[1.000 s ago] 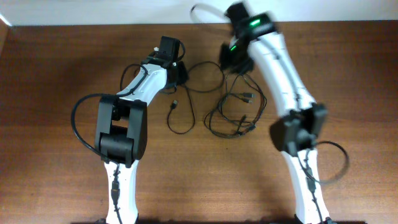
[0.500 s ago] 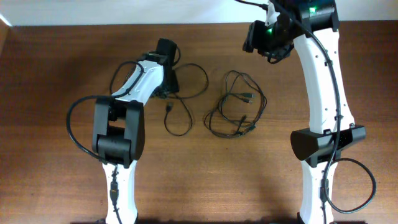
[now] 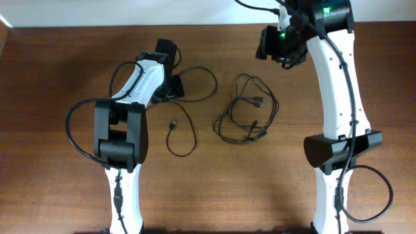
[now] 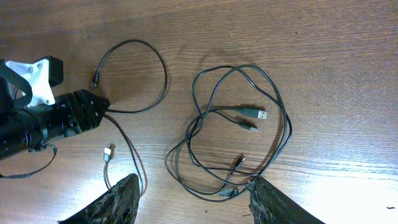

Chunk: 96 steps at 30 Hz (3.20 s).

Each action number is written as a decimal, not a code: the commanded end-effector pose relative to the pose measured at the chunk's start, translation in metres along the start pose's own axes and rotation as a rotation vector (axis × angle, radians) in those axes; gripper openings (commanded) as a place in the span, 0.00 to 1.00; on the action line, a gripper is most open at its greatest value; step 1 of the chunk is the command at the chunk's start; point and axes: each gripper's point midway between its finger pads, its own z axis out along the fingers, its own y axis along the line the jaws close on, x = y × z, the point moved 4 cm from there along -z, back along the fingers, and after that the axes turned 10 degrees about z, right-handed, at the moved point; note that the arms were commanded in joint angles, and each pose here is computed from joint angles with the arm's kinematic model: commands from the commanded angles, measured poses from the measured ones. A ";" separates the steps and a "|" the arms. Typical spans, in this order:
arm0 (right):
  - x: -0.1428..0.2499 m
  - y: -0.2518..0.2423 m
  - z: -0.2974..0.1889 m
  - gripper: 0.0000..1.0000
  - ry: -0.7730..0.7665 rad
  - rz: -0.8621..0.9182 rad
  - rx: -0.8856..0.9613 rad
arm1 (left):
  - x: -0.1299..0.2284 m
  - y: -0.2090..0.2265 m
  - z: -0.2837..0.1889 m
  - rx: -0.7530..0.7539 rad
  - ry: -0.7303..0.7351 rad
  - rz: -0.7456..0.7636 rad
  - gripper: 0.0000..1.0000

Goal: Untangle cables

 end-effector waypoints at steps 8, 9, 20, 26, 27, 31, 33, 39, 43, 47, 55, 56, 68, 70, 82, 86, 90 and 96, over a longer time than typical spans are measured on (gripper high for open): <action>0.002 0.000 0.002 0.58 0.009 -0.020 0.016 | 0.004 0.022 -0.018 -0.003 0.120 -0.041 0.87; 0.002 0.000 0.002 0.58 0.009 -0.020 0.016 | 0.007 0.014 -0.018 0.054 0.139 -0.053 0.98; 0.005 -0.002 0.002 0.58 0.023 -0.017 0.024 | 0.041 -0.009 0.003 -0.099 0.205 -0.666 0.80; 0.006 -0.003 0.002 0.58 0.027 -0.016 0.027 | 0.019 -0.011 0.009 -0.094 0.067 -0.667 0.67; 0.006 -0.003 0.002 0.58 0.027 -0.017 0.027 | 0.021 -0.011 0.010 -0.101 0.073 -0.666 0.64; 0.006 -0.003 0.002 0.58 0.027 -0.017 0.027 | 0.053 0.006 0.020 -0.229 0.157 -0.624 0.41; 0.006 -0.003 0.002 0.58 0.028 -0.016 0.027 | 0.061 0.016 0.025 -0.286 0.164 -0.561 0.40; 0.006 -0.003 0.002 0.58 0.028 -0.017 0.027 | 0.052 0.038 0.026 -0.337 0.132 -0.415 0.20; 0.006 -0.003 0.002 0.58 0.028 -0.017 0.027 | 0.050 0.041 0.027 -0.323 0.132 -0.425 0.15; 0.006 -0.003 0.002 0.58 0.028 -0.034 0.026 | 0.039 0.041 0.019 -0.295 0.120 -0.345 0.00; 0.006 -0.003 0.002 0.58 0.028 -0.064 0.026 | -0.028 0.049 -0.101 -0.196 -0.139 -0.212 0.00; 0.006 -0.003 0.002 0.58 0.028 -0.069 0.026 | -0.033 0.051 -0.123 -0.165 -0.183 -0.205 0.00; 0.006 -0.003 0.002 0.59 0.029 -0.069 0.026 | 0.059 0.025 -0.099 0.015 0.207 -0.035 0.64; 0.006 -0.003 0.002 0.59 0.029 -0.069 0.026 | 0.082 0.016 -0.086 -0.001 0.292 0.028 0.65; 0.008 0.000 0.002 0.60 0.037 -0.069 0.010 | 0.075 0.001 -0.008 0.034 0.112 0.093 0.58; 0.008 0.000 0.002 0.60 0.037 -0.069 0.010 | 0.071 0.000 0.001 0.035 0.066 0.062 0.58; 0.008 0.000 0.002 0.64 0.037 -0.069 0.010 | 0.093 0.004 0.015 0.023 0.129 0.031 0.52; 0.008 0.000 0.002 0.65 0.037 -0.069 0.010 | 0.088 0.019 0.015 -0.096 0.090 -0.106 0.78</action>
